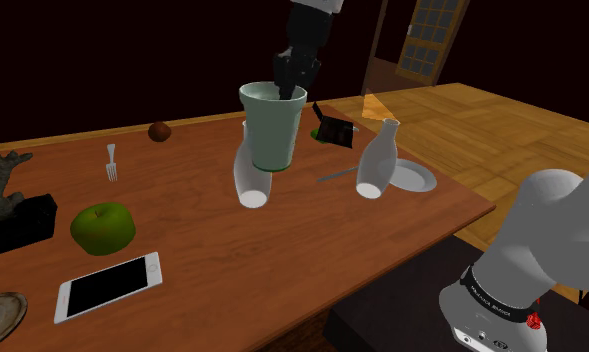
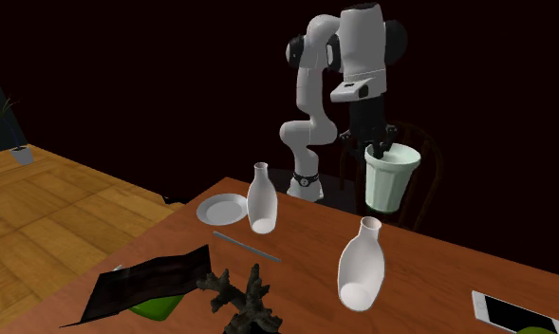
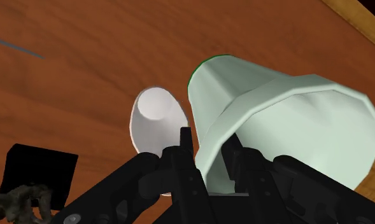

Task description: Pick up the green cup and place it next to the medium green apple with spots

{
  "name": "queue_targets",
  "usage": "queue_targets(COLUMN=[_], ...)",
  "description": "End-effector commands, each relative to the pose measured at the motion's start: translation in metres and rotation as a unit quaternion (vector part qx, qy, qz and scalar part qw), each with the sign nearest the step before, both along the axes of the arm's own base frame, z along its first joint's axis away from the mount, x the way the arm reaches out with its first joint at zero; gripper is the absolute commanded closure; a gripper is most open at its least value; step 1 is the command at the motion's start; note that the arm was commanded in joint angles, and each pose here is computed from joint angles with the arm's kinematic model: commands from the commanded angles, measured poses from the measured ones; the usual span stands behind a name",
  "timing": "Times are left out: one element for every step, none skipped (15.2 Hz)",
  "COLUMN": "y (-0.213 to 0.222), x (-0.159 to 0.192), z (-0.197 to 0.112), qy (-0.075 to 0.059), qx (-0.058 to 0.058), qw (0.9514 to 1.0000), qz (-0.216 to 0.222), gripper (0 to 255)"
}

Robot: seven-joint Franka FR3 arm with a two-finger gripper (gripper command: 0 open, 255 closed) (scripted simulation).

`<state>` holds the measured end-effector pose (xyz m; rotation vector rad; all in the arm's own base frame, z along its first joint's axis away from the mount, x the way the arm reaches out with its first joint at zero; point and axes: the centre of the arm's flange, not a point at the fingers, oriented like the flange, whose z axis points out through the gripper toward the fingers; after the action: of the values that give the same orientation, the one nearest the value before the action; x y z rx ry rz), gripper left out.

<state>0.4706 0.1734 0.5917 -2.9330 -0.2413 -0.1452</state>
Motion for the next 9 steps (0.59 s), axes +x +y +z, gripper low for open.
queue_targets(y=[0.023, 0.036, 0.048, 0.061, 0.074, 0.087, 0.100, 0.113, 0.125], x=[0.006, 0.009, 0.012, 0.015, 0.018, 0.021, 0.024, 0.028, 0.031], z=[0.001, 0.001, 0.001, 0.001, 0.001, 0.002, 0.002, 0.002, 0.002], qy=[0.000, 0.000, 0.000, 0.000, 0.000, 0.000, 0.000, 0.000, 0.000], qx=[0.000, 0.000, 0.000, 0.000, 0.000, 0.000, 0.000, 0.000, 0.000], qw=[1.0000, 1.0000, 1.0000, 1.0000, 1.0000, 1.0000, 1.0000, 1.0000, 1.0000], qz=[-0.001, -0.001, -0.001, -0.001, -0.001, -0.001, -0.001, -0.001, -0.001], gripper=[255, 255, 255, 255, 255, 255, 255, 255, 255])
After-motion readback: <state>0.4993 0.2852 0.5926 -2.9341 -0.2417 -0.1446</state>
